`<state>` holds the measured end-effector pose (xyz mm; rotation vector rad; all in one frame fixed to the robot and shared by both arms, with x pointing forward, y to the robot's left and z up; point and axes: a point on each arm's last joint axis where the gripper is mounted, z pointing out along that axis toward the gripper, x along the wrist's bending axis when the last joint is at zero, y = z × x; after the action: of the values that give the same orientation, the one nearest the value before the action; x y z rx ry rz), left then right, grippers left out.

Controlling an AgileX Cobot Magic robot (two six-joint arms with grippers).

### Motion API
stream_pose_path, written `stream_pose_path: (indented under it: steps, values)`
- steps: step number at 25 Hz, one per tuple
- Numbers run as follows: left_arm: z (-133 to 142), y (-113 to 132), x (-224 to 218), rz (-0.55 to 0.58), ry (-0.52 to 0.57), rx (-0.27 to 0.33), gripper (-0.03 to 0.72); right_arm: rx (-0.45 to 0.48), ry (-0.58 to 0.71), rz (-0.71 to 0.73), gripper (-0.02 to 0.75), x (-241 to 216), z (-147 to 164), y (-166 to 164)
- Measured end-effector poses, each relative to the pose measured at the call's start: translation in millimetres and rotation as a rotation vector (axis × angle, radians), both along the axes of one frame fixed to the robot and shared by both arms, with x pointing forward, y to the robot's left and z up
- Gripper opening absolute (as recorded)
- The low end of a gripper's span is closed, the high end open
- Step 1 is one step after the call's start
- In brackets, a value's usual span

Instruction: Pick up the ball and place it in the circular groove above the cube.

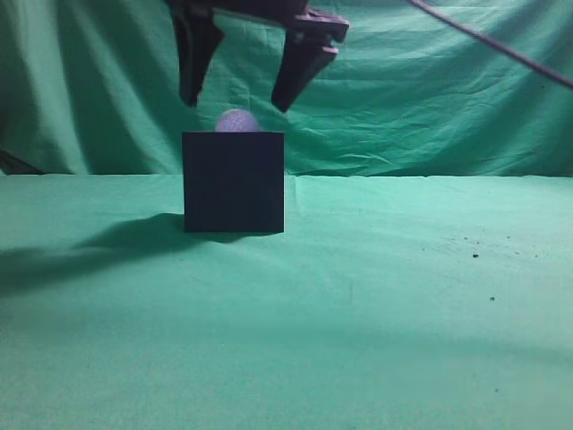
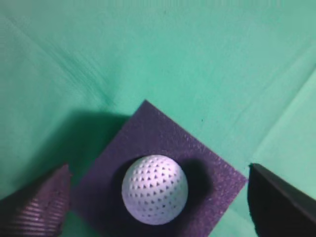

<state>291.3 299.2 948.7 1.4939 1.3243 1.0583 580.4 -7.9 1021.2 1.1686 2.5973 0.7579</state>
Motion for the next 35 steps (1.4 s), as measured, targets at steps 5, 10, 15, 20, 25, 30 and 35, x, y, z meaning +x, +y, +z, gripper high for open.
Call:
stream_pose_path:
  steps: [5,10,15,20,25,30,35]
  values:
    - [0,0,0,0.000,0.000,0.000,0.000,-0.019,0.040,-0.015,0.539,0,40,0]
    - [0,0,0,0.000,0.000,0.000,0.000,-0.115,0.070,-0.069,0.182,-4,74,-11]
    - [0,0,0,0.000,0.000,0.000,0.000,-0.113,0.024,-0.116,0.000,-6,95,-19]
    - [0,0,0,0.000,0.000,0.000,0.000,-0.049,-0.042,-0.121,0.000,-37,143,-45]
    - [0,0,0,0.000,0.000,0.000,0.000,-0.015,-0.065,-0.137,0.000,-95,174,-93]
    - [0,0,0,0.000,0.000,0.000,0.000,-0.038,-0.026,-0.149,0.000,-149,161,-138]
    - [0,0,0,0.000,0.000,0.000,0.000,0.066,-0.057,-0.145,0.000,-201,146,-176]
